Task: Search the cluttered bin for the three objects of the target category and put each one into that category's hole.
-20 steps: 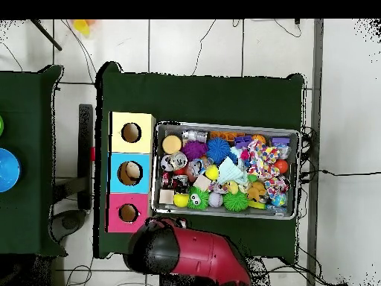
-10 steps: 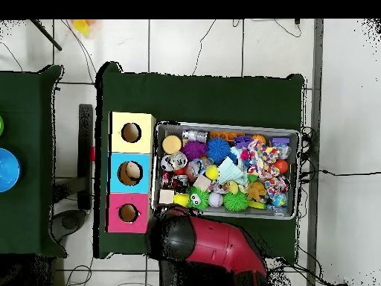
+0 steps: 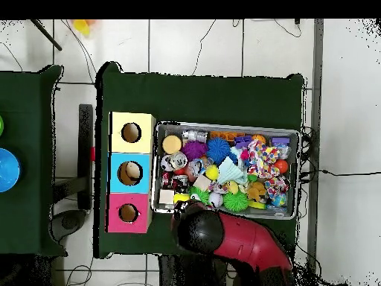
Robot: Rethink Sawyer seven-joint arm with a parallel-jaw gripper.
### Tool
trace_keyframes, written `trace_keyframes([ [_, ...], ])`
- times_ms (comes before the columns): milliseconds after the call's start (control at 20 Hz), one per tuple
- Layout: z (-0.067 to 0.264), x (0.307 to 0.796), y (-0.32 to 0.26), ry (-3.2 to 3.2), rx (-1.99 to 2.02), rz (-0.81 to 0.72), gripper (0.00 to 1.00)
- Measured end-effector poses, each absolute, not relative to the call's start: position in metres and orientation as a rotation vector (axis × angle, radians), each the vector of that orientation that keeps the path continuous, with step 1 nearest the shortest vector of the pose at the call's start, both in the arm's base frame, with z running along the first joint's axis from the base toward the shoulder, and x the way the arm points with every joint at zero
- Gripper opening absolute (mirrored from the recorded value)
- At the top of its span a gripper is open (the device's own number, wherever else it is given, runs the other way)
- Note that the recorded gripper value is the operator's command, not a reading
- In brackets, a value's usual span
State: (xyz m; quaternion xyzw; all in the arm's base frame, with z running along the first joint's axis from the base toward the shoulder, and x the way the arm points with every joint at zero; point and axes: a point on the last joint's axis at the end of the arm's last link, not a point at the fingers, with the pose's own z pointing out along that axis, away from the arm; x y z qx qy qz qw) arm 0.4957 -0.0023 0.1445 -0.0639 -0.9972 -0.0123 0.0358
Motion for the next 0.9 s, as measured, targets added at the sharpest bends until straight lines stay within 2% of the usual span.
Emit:
trace_keyframes([
  [900,0.120,0.527,-0.093,-3.107,-0.205,-0.005,1.00],
])
